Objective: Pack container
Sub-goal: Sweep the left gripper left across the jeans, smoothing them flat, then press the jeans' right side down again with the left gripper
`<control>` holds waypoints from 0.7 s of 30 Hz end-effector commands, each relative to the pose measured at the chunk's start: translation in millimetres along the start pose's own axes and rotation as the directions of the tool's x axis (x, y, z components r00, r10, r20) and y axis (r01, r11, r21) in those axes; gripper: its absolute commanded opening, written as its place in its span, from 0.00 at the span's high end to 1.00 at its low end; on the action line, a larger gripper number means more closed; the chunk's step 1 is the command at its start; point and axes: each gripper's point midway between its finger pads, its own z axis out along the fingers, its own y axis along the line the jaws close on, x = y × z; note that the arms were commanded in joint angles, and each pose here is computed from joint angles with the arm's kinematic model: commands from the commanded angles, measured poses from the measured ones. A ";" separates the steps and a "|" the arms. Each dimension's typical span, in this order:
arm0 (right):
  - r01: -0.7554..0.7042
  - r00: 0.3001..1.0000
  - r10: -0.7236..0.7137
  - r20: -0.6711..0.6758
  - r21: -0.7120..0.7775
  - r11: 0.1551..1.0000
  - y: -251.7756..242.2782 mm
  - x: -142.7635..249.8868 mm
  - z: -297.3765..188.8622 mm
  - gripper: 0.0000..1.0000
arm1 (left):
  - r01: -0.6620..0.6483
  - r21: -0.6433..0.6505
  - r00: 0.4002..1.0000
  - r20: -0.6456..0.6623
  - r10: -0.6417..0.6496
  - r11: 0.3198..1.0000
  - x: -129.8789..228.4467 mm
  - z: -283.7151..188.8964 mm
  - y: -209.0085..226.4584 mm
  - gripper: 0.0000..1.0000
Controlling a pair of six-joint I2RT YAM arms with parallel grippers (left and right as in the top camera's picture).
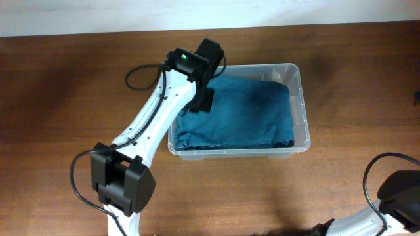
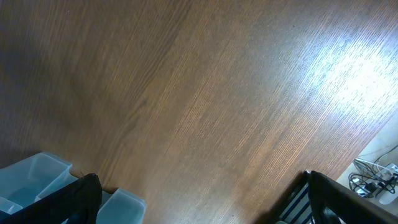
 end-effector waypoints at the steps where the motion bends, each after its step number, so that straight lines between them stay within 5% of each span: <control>1: 0.000 1.000 0.000 0.016 -0.003 1.000 -2.5 2.3 -7.6 0.02 | 0.036 -0.029 0.996 0.080 -0.034 0.999 -16.5 -10.5 13.0 0.99; 21: 0.000 1.000 0.000 0.016 -0.003 1.000 -2.5 2.3 -7.6 0.02 | 0.073 -0.104 0.996 -0.050 -0.078 0.992 -20.8 72.0 30.9 0.99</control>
